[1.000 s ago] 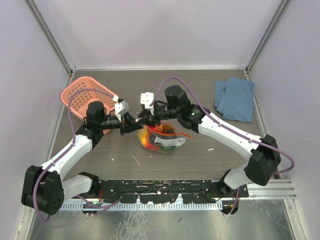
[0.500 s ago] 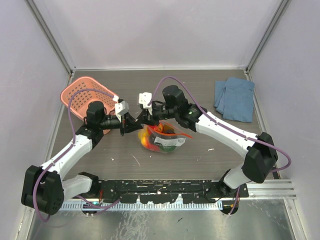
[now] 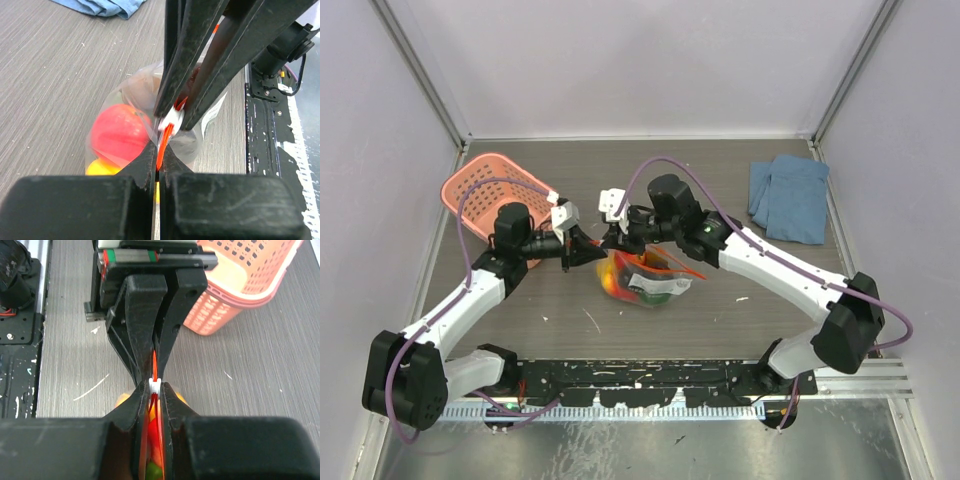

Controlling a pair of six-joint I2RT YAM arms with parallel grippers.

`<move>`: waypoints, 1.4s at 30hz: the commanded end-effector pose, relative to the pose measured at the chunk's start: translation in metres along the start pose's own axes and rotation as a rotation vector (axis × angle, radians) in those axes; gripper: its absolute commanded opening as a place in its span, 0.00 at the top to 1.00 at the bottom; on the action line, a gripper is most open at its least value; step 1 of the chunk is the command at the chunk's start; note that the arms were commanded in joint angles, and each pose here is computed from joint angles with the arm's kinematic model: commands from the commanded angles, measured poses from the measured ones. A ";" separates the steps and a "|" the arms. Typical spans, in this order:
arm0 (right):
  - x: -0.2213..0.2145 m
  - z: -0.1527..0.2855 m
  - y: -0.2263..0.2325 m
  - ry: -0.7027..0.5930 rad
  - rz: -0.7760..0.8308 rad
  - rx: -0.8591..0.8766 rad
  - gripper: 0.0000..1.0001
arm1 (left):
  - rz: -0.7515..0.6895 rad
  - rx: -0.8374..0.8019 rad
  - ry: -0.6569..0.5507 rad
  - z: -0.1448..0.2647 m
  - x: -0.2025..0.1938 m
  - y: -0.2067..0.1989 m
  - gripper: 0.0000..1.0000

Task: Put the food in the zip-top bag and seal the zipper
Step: Zip the zipper food storage bag at the center of the board.

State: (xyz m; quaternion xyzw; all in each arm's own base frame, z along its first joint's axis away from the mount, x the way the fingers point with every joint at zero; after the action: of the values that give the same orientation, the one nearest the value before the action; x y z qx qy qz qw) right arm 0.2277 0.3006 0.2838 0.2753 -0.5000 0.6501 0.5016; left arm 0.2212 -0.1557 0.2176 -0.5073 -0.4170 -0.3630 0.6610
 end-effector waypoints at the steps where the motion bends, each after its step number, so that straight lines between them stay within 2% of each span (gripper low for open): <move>1: 0.006 0.031 -0.001 0.075 0.013 -0.102 0.99 | -0.085 0.029 -0.054 0.003 0.021 -0.001 1.00; 12: -0.011 0.064 0.017 0.203 -0.020 -0.192 0.99 | -0.073 0.079 -0.065 0.003 0.020 0.005 1.00; 42: -0.050 0.140 0.048 0.381 -0.104 -0.453 0.99 | 0.007 0.269 -0.102 0.007 0.025 0.028 1.00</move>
State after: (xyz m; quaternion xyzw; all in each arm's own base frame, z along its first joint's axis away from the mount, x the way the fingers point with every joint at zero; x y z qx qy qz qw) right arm 0.1803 0.1703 0.2664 0.0895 -0.5004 0.5672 0.6480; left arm 0.2383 -0.1498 0.2150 -0.4597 -0.4506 -0.2958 0.7058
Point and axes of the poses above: each gripper's point midway between its finger pads, its own z axis back along the fingers, its own y axis along the line the jaws close on, x = y × z, the point moved 8 cm from there along z, back along the fingers, and after that the axes turned 13 degrees about z, right-handed, at the moved point
